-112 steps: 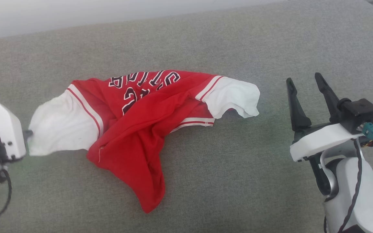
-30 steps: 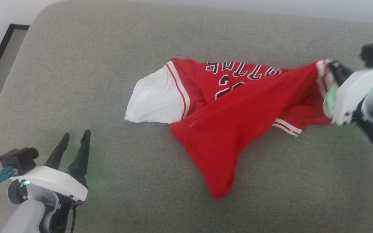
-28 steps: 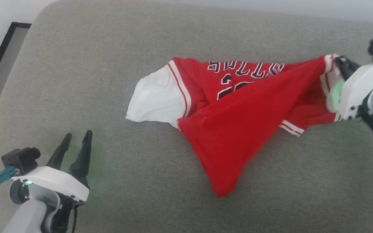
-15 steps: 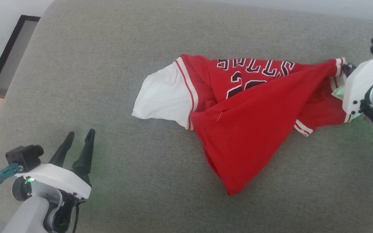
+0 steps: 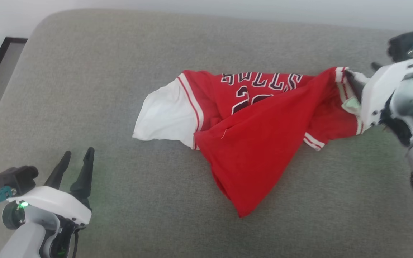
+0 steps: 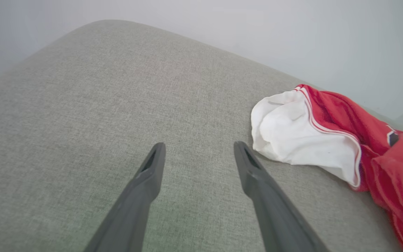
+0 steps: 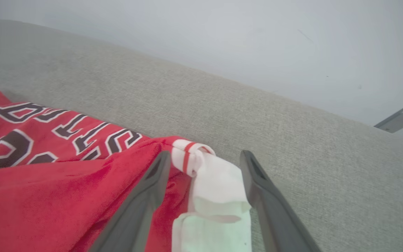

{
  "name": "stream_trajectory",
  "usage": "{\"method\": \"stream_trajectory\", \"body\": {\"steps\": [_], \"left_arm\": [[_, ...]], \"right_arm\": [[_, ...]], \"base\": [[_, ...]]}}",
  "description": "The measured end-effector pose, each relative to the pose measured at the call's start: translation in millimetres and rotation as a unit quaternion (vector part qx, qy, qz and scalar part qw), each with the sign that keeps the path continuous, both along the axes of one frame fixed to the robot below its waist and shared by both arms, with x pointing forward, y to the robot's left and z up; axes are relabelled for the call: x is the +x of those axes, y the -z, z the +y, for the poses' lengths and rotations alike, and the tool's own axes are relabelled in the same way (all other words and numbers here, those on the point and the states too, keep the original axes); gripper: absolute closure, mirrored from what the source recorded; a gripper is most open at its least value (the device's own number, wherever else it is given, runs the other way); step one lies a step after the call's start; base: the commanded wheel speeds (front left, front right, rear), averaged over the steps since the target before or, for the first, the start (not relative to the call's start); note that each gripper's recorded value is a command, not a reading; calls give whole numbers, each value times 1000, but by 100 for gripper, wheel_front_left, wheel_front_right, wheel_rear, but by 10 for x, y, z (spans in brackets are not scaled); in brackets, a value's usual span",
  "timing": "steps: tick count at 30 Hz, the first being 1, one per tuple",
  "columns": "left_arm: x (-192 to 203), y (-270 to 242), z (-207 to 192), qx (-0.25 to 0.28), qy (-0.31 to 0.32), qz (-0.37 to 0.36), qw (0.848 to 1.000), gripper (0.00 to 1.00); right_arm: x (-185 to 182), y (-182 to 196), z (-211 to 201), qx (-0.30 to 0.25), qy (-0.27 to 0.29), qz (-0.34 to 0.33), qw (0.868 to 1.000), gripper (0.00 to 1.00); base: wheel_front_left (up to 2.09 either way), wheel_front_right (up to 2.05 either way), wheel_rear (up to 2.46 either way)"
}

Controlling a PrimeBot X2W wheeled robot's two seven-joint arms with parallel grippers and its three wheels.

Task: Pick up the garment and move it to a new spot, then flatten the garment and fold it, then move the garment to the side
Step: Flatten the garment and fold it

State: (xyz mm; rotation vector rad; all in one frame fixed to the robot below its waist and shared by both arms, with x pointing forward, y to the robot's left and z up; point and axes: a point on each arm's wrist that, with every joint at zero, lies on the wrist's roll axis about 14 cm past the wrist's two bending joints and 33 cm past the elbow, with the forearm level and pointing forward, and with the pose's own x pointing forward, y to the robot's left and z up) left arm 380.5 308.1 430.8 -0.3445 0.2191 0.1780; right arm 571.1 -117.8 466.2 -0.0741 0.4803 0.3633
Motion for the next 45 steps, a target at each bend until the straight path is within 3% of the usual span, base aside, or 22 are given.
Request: {"method": "stream_trajectory", "body": {"steps": [11,18,36,37,38,45], "left_arm": [[-14,-172,-28,19,8,-26,999,0],[-42,-375,-12,30,3,-60,998,0],[-124,-382,-7,30,-8,-66,997,0],[-127,-378,-5,30,-8,-65,997,0],[-126,-379,-7,30,-8,-65,997,0],[-94,-424,-16,31,-4,-73,997,0]], "right_arm": [[-689,-60,505,40,-94,30,994,0],[-1257,55,860,46,-165,89,981,0],[-1594,719,1257,-24,-231,189,954,0],[-1595,727,1267,-31,-236,185,953,54],[-1593,724,1277,-35,-240,181,953,100],[-1540,569,1192,-32,-237,151,959,100]], "base": [[0,0,0],[0,0,0],[0,0,0],[0,0,0],[0,0,0],[0,0,0]]}}
